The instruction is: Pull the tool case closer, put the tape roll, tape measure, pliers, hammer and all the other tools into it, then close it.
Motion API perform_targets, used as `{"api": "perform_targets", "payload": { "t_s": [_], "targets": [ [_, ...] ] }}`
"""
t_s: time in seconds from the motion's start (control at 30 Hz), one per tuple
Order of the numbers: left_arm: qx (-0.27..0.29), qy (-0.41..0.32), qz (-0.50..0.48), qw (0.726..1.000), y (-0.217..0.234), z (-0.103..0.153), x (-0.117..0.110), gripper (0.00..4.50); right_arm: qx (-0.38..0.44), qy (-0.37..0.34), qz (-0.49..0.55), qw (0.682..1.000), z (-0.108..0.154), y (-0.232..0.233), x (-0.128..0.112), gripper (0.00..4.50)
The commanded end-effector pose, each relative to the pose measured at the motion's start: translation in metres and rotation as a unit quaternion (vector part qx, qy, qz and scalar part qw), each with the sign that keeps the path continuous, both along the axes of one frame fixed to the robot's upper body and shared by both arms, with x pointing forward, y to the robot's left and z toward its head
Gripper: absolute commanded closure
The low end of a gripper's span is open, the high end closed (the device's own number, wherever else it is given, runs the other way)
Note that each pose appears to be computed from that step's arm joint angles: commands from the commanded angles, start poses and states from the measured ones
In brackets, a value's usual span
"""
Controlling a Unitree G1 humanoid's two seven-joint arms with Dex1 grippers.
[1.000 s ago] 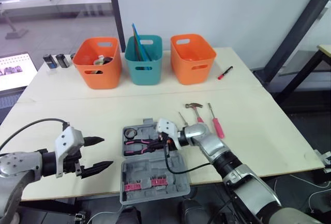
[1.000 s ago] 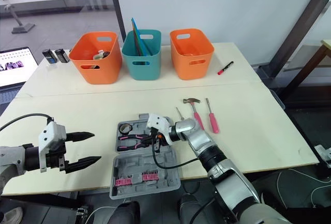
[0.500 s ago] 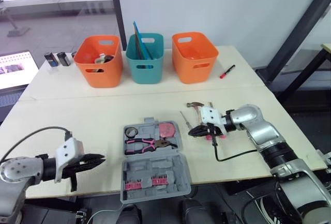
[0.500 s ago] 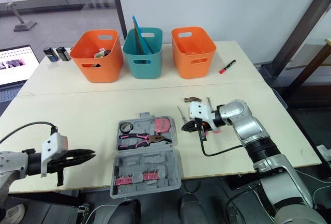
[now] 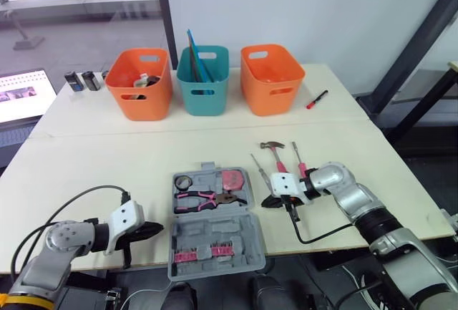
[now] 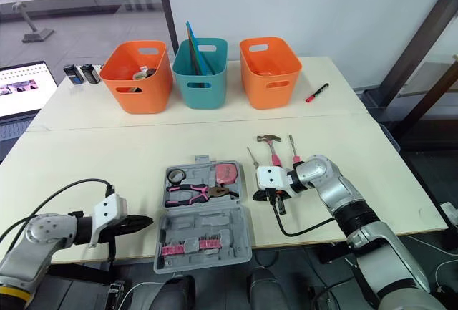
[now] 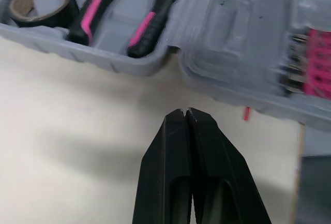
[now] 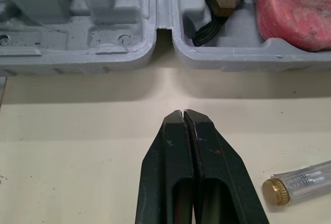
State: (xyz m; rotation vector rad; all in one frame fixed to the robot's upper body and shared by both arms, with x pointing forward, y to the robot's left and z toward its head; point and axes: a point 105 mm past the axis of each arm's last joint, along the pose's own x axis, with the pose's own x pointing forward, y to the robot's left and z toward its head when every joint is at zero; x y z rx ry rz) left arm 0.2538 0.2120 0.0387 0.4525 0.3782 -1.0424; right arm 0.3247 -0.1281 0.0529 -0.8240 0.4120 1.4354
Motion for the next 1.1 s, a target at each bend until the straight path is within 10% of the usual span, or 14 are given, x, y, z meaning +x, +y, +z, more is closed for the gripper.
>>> {"api": "perform_targets", "payload": {
  "t_s": [0.03,1.1],
  "targets": [
    [0.004,-0.004,-0.011,1.000,-0.005,-0.002,0.006,4.39,0.005,-0.012,0.006,1.000,0.003,0.003,0.001,4.50],
    [-0.027,-0.043,0.039,0.998,-0.038,-0.005,0.066,4.39,0.045,-0.012,-0.046,0.998,-0.003,0.046,0.020,4.50]
  ]
}}
